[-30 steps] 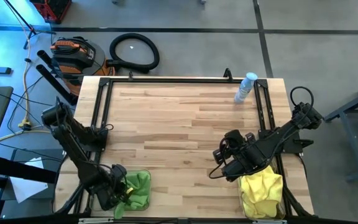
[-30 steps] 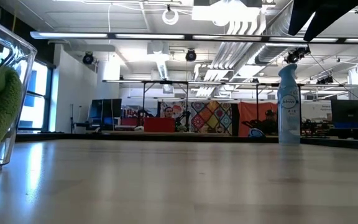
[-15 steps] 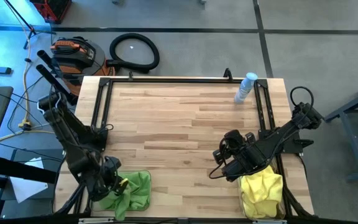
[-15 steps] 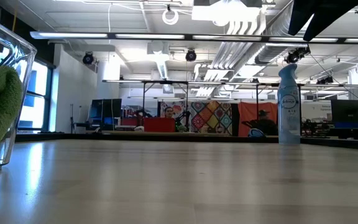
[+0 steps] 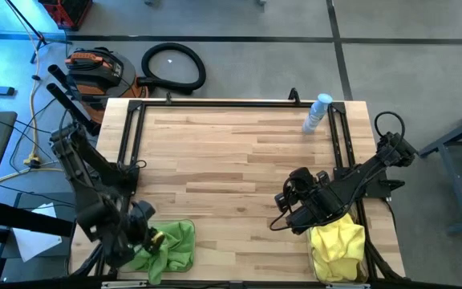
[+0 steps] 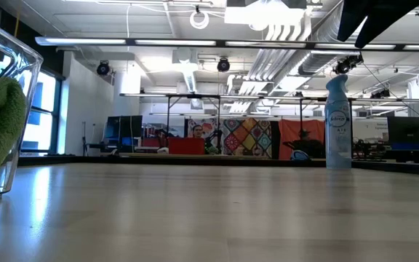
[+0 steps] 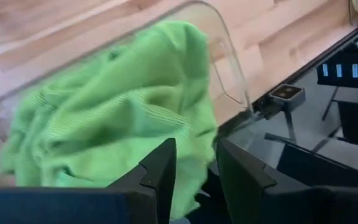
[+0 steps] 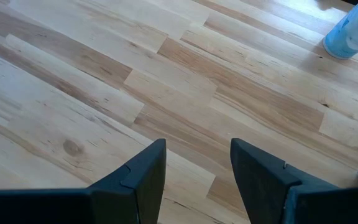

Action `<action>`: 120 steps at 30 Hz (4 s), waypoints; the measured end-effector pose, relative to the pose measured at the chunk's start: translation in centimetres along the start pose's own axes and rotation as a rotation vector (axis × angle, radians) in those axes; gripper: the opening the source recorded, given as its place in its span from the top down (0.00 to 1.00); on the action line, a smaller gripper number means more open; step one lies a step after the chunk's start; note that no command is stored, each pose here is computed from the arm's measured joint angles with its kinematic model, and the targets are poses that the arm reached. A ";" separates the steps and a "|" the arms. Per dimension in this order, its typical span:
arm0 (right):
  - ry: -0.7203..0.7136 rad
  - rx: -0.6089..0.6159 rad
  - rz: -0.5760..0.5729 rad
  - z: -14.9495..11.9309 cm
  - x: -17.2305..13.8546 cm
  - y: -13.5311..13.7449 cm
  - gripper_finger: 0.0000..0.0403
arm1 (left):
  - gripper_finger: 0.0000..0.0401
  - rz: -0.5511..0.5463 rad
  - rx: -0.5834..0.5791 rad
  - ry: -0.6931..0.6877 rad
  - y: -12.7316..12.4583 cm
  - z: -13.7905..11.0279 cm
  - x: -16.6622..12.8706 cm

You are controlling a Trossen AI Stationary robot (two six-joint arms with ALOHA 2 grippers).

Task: Sort microfiber towel by color & place in baskets
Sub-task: Put the green microfiber towel into the left transparent bin, then return to Home Position

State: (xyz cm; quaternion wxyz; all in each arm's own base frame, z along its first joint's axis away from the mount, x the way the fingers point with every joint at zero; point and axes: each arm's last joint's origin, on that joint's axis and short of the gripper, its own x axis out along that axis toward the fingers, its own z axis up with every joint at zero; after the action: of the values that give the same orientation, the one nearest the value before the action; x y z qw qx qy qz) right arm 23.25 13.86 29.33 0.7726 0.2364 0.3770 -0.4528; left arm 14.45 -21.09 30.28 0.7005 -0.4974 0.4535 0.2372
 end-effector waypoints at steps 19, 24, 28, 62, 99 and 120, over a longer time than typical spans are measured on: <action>0.020 -0.002 0.001 -0.1 0.0 0.0 0.56 | 0.74 0.409 -0.013 -0.048 -4.1 -6.6 7.2; 0.015 -0.005 0.000 0.0 0.0 0.0 0.56 | 0.74 0.606 -0.039 -0.142 -2.5 -7.0 8.8; 0.012 -0.005 0.001 0.0 0.0 0.0 0.56 | 0.74 0.629 -0.035 -0.161 -2.4 -7.5 10.4; 0.009 -0.059 0.011 0.0 0.0 0.1 0.56 | 0.74 0.501 0.134 -0.110 -2.8 -3.9 2.8; 0.012 0.118 0.031 2.2 1.7 1.0 0.56 | 1.00 -0.198 1.190 -0.659 6.0 15.5 4.6; 0.011 0.207 -0.035 4.6 3.6 0.7 0.56 | 1.00 -0.488 1.165 -0.862 16.5 16.7 7.2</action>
State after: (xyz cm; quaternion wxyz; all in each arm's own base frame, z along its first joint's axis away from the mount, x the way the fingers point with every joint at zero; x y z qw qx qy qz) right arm 26.64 9.07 29.28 0.7340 0.3108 0.3363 -0.5015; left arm 11.60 -0.26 17.64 0.9972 0.0028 0.0691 -0.0287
